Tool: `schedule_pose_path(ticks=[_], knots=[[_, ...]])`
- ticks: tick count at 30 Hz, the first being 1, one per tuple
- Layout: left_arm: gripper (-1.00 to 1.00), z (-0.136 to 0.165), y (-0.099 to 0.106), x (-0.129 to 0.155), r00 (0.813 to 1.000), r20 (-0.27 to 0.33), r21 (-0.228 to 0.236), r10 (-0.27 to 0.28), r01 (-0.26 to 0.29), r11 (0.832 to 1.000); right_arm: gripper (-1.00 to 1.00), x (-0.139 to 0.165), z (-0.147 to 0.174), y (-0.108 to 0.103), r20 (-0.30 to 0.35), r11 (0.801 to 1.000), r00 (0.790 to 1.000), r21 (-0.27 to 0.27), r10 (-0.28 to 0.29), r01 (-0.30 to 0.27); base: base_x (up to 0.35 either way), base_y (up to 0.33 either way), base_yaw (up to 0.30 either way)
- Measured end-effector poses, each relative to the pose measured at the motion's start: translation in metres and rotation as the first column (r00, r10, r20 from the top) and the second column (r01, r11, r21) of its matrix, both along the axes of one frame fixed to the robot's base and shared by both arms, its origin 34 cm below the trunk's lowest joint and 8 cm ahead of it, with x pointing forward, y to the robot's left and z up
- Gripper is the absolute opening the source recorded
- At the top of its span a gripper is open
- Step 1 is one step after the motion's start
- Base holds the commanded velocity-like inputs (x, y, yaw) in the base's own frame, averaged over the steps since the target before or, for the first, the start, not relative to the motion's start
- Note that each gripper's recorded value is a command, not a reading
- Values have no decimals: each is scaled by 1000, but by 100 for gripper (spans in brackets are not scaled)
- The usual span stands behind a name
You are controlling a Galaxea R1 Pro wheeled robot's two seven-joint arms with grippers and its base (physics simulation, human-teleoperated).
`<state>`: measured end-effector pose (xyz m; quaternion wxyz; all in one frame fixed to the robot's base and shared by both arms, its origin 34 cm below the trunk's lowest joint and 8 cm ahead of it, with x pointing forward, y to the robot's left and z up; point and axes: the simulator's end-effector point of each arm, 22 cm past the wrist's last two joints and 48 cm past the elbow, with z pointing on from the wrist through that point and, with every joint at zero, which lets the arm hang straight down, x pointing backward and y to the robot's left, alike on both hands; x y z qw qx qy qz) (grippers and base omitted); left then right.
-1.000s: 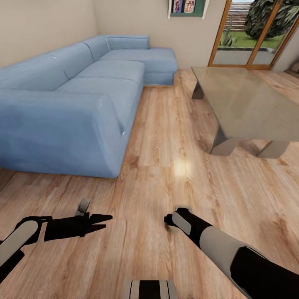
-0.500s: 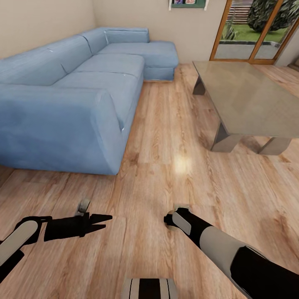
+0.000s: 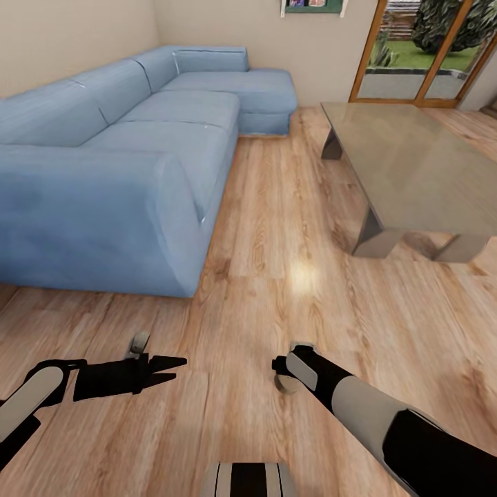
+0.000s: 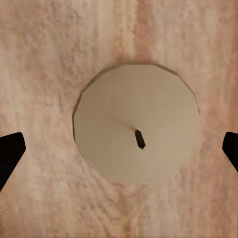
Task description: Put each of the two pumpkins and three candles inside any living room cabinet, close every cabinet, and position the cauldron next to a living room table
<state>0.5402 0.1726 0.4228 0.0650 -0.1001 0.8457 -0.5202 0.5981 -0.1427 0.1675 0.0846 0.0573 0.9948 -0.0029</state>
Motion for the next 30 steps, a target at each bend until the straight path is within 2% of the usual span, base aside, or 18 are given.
schedule_pose_path(ticks=[14, 21, 30], knots=[[100, 0, 0, 0, 1000, 0, 1, 0, 0, 1000, 100, 0, 0, 0, 0, 1000, 1000, 0, 0, 0, 130, 0, 0], [100, -1, 1, 0, 1000, -1, 2, 0, 0, 1000, 100, 0, 0, 0, -1, 1000, 1000, 0, 0, 0, 18, 0, 0], [100, -18, 0, -3, 999, -37, 1, 0, 0, 1000, 100, -13, -20, 0, -38, 1000, 999, 0, 0, 0, 0, 0, 0]])
